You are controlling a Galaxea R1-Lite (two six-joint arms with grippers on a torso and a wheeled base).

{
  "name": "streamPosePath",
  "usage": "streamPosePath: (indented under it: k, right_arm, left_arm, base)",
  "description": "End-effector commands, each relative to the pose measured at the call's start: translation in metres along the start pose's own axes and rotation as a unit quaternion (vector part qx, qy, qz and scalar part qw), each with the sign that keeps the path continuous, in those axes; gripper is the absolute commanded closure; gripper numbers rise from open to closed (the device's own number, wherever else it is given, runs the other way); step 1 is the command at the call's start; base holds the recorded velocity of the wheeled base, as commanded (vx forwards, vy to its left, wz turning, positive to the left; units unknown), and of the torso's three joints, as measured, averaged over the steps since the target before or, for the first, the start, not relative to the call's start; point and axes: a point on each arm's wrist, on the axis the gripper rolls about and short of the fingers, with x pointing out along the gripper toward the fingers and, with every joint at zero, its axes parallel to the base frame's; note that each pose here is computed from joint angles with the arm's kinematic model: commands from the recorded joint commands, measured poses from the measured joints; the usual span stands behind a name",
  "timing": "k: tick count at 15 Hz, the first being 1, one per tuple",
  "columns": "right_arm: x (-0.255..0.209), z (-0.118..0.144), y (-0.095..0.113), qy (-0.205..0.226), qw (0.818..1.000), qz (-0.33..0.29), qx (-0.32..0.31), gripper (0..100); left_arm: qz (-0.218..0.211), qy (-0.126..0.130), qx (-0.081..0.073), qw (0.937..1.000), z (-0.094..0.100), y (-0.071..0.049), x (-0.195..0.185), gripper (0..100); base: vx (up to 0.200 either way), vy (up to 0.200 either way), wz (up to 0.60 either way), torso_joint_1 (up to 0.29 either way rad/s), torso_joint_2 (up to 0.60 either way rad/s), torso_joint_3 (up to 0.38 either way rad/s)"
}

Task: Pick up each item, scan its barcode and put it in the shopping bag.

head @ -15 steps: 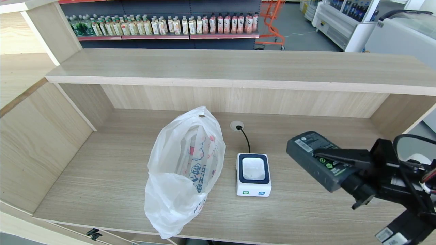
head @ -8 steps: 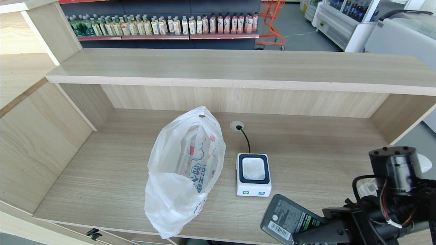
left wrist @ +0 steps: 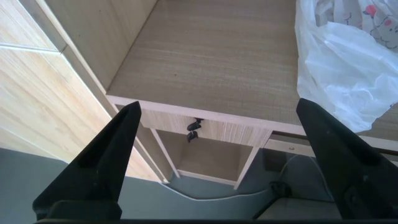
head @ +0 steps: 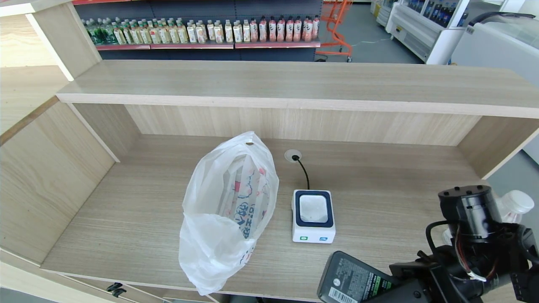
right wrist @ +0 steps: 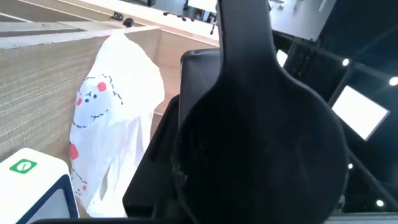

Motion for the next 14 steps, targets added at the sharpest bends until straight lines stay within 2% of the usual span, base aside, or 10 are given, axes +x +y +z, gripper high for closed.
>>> streamPosePath:
  k: [1, 4, 14]
  right_arm:
    - [-0.004, -0.001, 0.003, 0.009, 1.000, 0.006, -0.003, 100]
    - [-0.003, -0.015, 0.006, 0.012, 1.000, 0.002, -0.015, 100]
    - [0.009, -0.022, 0.008, -0.005, 1.000, -0.014, -0.022, 100]
  left_arm:
    - [0.000, 0.001, 0.000, 1.0000, 0.000, 0.000, 0.000, 0]
    - [0.001, 0.001, 0.000, 1.0000, 0.000, 0.000, 0.000, 0]
    - [0.001, 0.000, 0.000, 1.0000, 0.000, 0.000, 0.000, 0]
  base:
    - [0.000, 0.000, 0.00, 0.000, 0.00, 0.000]
    - [0.000, 0.000, 0.00, 0.000, 0.00, 0.000]
    - [0.000, 0.000, 0.00, 0.000, 0.00, 0.000]
